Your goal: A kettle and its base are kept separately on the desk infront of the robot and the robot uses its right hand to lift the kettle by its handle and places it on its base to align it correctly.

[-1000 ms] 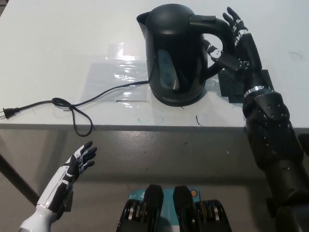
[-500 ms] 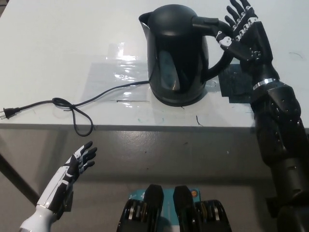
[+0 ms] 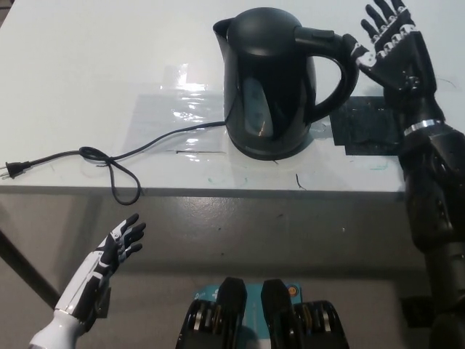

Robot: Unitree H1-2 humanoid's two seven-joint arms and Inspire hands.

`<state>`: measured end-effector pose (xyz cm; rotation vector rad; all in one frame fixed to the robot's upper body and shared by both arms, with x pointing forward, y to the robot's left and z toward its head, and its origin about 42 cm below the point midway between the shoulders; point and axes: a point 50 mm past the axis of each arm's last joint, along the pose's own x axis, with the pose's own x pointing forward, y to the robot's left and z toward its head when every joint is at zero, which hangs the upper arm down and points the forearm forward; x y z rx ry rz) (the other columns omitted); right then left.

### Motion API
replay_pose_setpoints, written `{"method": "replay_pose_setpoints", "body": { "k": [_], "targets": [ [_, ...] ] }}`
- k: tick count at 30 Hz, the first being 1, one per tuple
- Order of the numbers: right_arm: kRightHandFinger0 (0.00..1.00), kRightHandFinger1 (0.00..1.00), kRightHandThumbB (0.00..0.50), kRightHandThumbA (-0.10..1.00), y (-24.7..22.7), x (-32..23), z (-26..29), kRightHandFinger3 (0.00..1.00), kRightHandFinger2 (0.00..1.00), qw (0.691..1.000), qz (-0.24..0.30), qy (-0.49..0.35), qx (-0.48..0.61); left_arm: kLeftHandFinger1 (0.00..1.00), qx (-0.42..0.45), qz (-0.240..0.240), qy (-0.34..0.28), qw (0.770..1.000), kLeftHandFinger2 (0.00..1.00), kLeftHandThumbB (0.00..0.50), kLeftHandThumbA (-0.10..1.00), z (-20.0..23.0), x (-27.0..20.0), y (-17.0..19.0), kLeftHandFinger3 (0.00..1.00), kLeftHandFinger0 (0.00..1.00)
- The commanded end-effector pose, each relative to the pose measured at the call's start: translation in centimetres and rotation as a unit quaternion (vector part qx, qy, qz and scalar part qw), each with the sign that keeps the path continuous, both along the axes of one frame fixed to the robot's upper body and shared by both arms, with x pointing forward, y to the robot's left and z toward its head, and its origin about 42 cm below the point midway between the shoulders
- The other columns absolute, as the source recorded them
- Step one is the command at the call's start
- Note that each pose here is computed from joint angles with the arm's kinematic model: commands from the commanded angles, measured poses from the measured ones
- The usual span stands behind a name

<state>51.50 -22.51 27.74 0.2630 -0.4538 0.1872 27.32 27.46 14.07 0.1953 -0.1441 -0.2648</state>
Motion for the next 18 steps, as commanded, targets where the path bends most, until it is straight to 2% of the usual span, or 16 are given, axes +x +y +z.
{"method": "replay_pose_setpoints", "body": {
  "k": [1,6,7,8,9,10,12,14,18],
  "targets": [
    [1.0,1.0,0.5,0.8,-1.8,-1.3,4.4,1.0,1.0,0.996,0.009,-0.081,0.03,1.0,0.001,-0.004,-0.025,1.0,1.0,0.075,1.0,0.8,0.0,0.6,1.0,1.0],
    [1.0,1.0,0.5,0.87,-3.4,-3.8,7.4,1.0,1.0,0.99,-0.024,-0.135,0.023,1.0,0.001,-0.005,-0.021,1.0,1.0,0.068,1.0,0.7,-0.1,0.5,1.0,1.0],
    [1.0,1.0,0.5,0.88,-3.6,-4.4,8.0,1.0,1.0,0.988,-0.032,-0.147,0.019,1.0,0.003,-0.004,-0.022,1.0,1.0,0.083,1.0,0.7,-0.1,0.5,1.0,1.0],
    [1.0,1.0,0.5,0.91,-3.8,-5.3,9.0,1.0,1.0,0.985,-0.043,-0.169,0.017,1.0,0.004,-0.005,-0.022,1.0,1.0,0.087,1.0,0.7,0.0,0.4,1.0,1.0],
    [1.0,1.0,0.5,0.99,-4.0,-6.6,10.0,1.0,1.0,0.98,-0.057,-0.193,0.008,1.0,0.004,-0.004,-0.023,1.0,1.0,0.086,1.0,0.7,0.1,0.3,1.0,1.0],
    [1.0,1.0,0.5,1.0,-3.9,-7.7,10.7,1.0,1.0,0.976,-0.067,-0.208,0.0,1.0,0.005,-0.004,-0.024,1.0,1.0,0.079,1.0,0.8,0.1,0.3,1.0,1.0],
    [1.0,1.0,0.5,1.0,-4.0,-10.7,11.8,1.0,1.0,0.966,-0.088,-0.241,-0.023,1.0,0.009,-0.003,-0.026,1.0,1.0,0.076,1.0,0.9,0.2,0.5,1.0,1.0],
    [1.0,1.0,0.5,1.0,-4.1,-12.5,11.9,1.0,1.0,0.961,-0.086,-0.26,-0.034,1.0,0.012,-0.002,-0.028,1.0,1.0,0.077,1.0,1.1,0.4,0.5,1.0,1.0],
    [1.0,1.0,0.5,1.0,-4.3,-18.1,10.1,1.0,1.0,0.951,-0.098,-0.28,-0.085,1.0,0.009,-0.005,-0.03,0.999,1.0,0.074,1.0,1.1,0.3,0.7,1.0,1.0]
  ]
}}
